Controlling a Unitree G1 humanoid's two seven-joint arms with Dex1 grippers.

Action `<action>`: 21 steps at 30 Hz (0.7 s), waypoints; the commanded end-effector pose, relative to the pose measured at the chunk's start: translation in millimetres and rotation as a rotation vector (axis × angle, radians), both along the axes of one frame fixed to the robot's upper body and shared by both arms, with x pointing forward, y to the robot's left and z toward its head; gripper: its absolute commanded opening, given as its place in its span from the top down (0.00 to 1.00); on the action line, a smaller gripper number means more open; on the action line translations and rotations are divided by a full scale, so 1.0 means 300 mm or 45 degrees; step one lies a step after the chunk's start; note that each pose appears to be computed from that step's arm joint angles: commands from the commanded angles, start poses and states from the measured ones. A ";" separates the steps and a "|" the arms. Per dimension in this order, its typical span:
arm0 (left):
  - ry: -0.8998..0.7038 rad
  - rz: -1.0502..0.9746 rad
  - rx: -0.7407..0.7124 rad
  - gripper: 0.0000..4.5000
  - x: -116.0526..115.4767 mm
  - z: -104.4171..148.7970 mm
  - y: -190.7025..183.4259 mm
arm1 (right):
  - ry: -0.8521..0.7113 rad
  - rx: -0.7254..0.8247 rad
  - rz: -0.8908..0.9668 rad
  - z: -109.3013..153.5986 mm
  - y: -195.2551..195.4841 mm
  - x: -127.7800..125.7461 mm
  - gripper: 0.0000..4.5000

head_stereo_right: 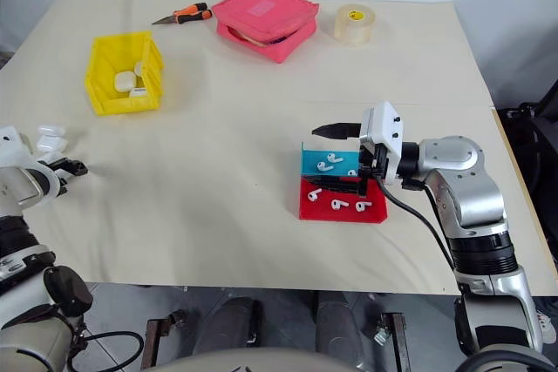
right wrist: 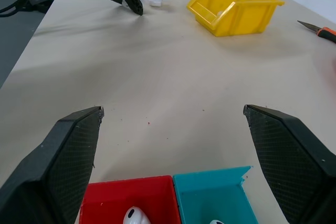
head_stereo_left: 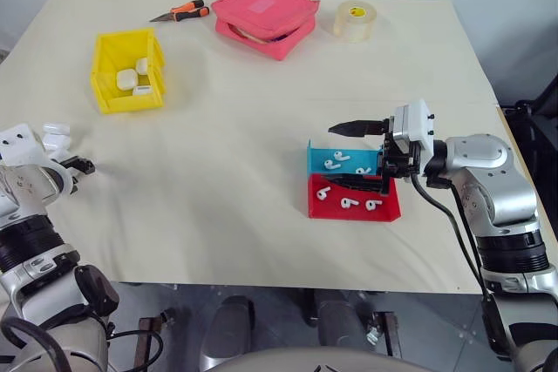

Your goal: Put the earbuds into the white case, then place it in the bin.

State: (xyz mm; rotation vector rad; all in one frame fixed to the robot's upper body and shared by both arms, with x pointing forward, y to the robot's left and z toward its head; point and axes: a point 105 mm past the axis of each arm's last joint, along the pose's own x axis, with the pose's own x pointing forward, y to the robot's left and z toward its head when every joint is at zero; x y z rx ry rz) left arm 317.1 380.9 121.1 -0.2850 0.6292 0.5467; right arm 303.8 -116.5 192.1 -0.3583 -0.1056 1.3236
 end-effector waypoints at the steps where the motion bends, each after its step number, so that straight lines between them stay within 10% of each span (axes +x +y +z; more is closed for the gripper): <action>1: -0.026 0.035 -0.001 0.00 0.009 0.012 0.008 | -0.043 0.014 0.011 0.033 0.003 -0.004 0.01; 21: -0.009 0.060 -0.006 0.00 0.028 0.037 0.055 | -0.040 0.008 -0.007 0.028 -0.001 -0.005 0.01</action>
